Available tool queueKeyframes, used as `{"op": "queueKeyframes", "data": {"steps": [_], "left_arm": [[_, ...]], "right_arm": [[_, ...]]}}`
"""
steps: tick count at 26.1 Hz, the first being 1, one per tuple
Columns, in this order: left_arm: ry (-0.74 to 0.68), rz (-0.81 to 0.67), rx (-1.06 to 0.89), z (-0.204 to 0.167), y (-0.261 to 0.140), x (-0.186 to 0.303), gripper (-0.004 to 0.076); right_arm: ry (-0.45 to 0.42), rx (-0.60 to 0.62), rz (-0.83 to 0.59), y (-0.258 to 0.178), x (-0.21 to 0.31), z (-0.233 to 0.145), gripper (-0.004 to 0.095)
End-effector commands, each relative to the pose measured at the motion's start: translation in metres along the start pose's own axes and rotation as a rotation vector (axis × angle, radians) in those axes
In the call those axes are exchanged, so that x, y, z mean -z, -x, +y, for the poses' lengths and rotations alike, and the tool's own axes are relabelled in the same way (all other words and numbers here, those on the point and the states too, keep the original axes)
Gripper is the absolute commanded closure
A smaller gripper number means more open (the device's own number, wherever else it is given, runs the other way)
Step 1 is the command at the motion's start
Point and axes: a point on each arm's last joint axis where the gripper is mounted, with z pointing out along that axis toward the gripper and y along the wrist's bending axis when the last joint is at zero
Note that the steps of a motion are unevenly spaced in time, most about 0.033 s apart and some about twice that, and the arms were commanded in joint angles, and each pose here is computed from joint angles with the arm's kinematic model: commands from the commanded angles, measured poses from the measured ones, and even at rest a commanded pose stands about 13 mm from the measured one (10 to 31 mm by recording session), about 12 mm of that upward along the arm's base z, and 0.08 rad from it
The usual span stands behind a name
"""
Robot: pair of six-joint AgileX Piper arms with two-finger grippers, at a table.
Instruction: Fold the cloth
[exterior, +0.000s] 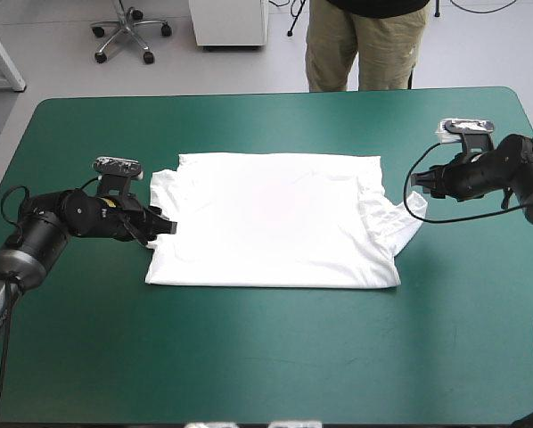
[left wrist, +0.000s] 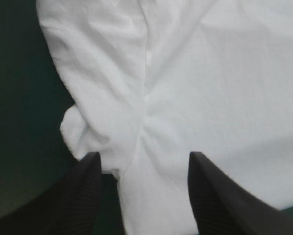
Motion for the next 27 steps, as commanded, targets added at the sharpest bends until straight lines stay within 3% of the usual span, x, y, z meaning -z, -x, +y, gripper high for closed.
{"op": "queueKeyframes", "data": {"steps": [1,10,15,19,27], "left_arm": [[-0.002,-0.102,0.0,-0.003,0.013,0.015,0.0331],[-0.011,-0.111,0.012,-0.003,0.014,0.015,0.0331],[-0.012,-0.112,0.014,-0.003,0.014,0.015,0.0331],[-0.013,-0.11,0.014,-0.003,0.014,0.015,0.0332],[-0.015,-0.102,0.013,-0.004,0.013,0.015,0.0332]], "right_arm": [[0.003,0.002,-0.044,0.017,-0.001,-0.003,0.0439],[0.039,-0.024,0.145,0.008,-0.066,-0.012,0.0456],[0.049,0.003,0.146,0.008,-0.07,-0.004,0.0683],[0.061,0.045,0.145,0.009,-0.071,0.0,0.093],[0.067,0.098,-0.017,0.038,-0.023,0.021,0.0916]]}}
